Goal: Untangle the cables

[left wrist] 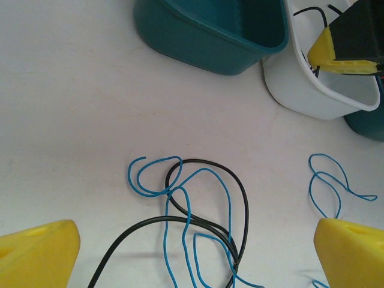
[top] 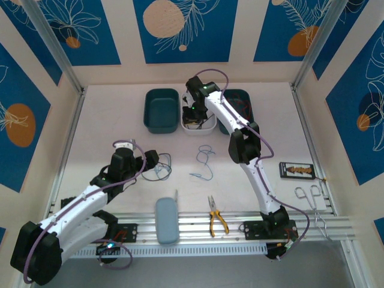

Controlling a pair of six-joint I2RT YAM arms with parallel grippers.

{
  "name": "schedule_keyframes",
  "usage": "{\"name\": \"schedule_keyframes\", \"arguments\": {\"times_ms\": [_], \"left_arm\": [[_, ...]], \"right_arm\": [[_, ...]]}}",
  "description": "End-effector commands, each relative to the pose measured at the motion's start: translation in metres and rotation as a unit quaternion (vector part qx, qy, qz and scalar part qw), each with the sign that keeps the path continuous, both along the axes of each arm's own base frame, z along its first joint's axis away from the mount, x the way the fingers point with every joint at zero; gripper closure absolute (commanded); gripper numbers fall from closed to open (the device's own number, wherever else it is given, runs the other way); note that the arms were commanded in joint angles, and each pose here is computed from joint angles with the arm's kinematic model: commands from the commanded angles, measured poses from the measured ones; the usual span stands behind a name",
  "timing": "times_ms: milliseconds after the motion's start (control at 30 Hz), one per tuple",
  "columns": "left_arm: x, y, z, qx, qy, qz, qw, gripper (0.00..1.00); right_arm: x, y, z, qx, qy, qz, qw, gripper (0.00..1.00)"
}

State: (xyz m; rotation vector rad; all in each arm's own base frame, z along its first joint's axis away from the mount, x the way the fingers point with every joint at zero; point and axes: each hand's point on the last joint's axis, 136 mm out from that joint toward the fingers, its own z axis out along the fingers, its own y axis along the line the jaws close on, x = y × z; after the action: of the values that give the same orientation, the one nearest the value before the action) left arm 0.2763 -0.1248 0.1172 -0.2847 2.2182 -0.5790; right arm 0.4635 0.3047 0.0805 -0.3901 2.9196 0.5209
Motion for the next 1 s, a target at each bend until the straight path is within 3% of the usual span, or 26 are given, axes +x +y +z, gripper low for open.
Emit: {"name": "schedule_keyframes", "arguments": {"times_ms": [0,100,500,967], "left_arm": [[0.005,0.000,0.006,-0.004,-0.005,0.004,1.000,0.00],[0.005,0.000,0.007,-0.005,-0.005,0.003,1.000,0.00],[0.005,0.000,0.006,-0.003,-0.006,0.003,1.000,0.00],[0.001,0.004,0.002,0.001,-0.002,0.008,1.000,0.00]], "right_arm": [[0.008,-0.019,0.031,-0.022,-0.035,-0.028,0.999,0.72],[0.011,-0.023,0.044,-0.024,-0.052,-0.033,0.998,0.65],[0.013,-0.028,0.080,-0.017,-0.095,-0.045,0.994,0.56],[-0.010,-0.002,0.044,-0.016,-0.055,-0.018,0.998,0.59]]}}
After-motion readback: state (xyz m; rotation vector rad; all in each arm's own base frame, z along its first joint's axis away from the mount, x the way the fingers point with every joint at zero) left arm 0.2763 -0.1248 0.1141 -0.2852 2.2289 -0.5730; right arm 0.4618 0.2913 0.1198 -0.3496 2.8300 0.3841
